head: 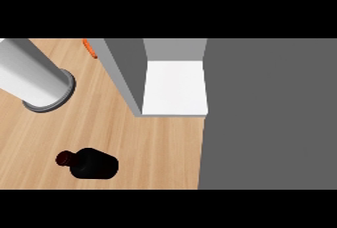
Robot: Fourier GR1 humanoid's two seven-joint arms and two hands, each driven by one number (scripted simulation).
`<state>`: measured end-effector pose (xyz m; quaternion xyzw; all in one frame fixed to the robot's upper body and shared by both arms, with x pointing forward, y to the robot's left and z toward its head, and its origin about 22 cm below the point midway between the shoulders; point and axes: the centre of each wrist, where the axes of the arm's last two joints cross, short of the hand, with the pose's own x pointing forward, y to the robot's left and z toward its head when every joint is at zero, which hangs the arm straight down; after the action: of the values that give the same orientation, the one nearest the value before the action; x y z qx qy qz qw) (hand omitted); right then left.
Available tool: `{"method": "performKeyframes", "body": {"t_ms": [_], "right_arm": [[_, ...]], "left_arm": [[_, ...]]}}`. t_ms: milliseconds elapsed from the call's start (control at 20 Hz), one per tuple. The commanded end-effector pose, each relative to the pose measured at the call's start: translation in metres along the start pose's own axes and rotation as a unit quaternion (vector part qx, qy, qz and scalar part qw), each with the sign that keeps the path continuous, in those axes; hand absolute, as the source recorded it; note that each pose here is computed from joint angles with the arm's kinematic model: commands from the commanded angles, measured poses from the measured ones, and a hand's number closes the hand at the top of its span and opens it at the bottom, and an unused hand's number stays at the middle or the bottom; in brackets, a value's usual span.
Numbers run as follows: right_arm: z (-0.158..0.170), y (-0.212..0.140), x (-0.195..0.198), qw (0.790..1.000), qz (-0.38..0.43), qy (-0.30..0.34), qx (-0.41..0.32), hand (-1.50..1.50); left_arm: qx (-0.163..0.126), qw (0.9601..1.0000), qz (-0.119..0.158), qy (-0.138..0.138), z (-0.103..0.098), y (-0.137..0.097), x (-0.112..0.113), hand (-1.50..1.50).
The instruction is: Pick up the wine, place it into the cabinet and close the cabinet
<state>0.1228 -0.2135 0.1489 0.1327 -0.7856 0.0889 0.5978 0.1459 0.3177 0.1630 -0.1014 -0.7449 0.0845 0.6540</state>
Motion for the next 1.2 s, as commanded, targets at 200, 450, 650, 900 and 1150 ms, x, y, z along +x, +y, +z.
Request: {"method": "performKeyframes", "body": {"t_ms": [200, 450, 650, 900, 1150], "right_arm": [[0.025, 0.008, 0.051, 0.998, -0.033, -0.043, 0.024, -1.5], [0.018, 0.001, 0.019, 0.998, -0.035, -0.041, 0.013, -1.5], [0.028, 0.001, 0.035, 0.999, -0.033, -0.039, 0.014, -1.5], [0.026, 0.0, 0.031, 0.999, -0.018, -0.039, 0.021, -1.5], [0.03, -0.01, 0.032, 0.998, -0.022, -0.039, 0.032, -1.5]], "left_arm": [[-0.024, 0.9997, -0.005, 0.003, 0.008, 0.003, -0.038, -1.5], [0.004, 0.9996, -0.026, 0.011, -0.011, 0.021, -0.062, -1.5], [0.037, 0.9978, -0.054, -0.011, -0.009, 0.032, -0.082, -1.5], [0.05, 0.9968, -0.062, 0.006, -0.01, 0.041, -0.133, -1.5], [0.038, 0.9976, -0.044, 0.038, -0.009, 0.06, -0.154, -1.5]]}}
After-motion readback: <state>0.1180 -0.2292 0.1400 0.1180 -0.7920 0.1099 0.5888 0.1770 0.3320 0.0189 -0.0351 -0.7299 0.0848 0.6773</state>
